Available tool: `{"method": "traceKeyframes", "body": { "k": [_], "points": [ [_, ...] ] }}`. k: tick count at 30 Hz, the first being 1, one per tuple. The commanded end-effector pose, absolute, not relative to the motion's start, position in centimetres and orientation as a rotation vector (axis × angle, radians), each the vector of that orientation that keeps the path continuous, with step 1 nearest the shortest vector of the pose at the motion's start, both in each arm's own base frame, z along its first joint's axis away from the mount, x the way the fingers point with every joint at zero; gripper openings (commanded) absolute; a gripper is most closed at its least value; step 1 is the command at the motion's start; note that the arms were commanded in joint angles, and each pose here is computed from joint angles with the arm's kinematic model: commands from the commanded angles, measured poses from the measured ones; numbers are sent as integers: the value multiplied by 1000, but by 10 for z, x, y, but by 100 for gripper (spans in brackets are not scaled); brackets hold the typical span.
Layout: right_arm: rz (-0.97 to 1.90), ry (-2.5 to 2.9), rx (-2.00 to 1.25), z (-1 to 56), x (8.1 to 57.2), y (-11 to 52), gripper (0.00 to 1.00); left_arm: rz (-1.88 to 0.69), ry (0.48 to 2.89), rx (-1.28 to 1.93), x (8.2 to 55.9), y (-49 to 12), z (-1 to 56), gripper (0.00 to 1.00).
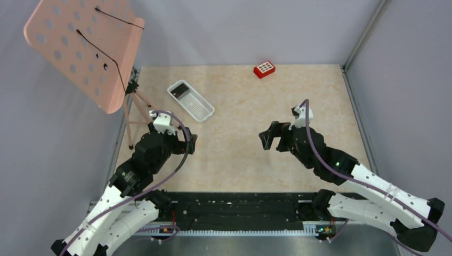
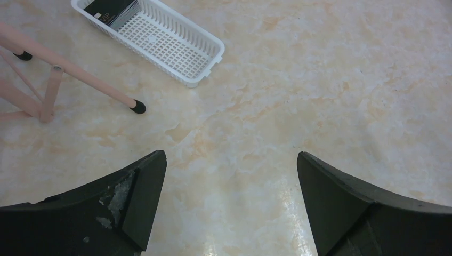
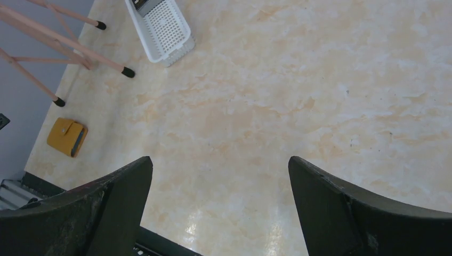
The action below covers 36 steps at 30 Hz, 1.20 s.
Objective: Take the credit cards out of the card holder
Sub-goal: Move the card holder to the center of the board.
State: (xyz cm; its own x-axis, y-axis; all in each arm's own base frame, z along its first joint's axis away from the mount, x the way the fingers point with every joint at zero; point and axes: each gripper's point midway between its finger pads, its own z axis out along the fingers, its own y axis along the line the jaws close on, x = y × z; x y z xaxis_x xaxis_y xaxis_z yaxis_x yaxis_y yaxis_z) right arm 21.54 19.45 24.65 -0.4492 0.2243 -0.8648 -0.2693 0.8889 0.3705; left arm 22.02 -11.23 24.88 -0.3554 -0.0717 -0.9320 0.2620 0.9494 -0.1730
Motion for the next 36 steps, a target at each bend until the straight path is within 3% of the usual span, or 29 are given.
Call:
{"method": "traceKeyframes", "body": {
  "k": [1,11,16,19,24,31,36],
  "points": [
    [582,1907,15,258,221,191,99,-327,1873,121,223,-108,255,98],
    [602,1895,2,257,219,193,99,-195,1912,-97,229,-79,248,97],
    [636,1866,-14,263,218,197,99,-53,2001,-449,221,-47,210,76],
    [651,1840,-27,269,217,197,99,-11,2017,-682,212,-34,186,69],
    [680,1816,-63,276,212,197,98,150,1897,-1011,196,6,183,67],
    [701,1827,-106,278,203,196,97,238,1856,-1241,199,33,149,65],
    [715,1829,-123,283,196,191,97,287,1784,-1453,193,56,115,73]
  ]
}}
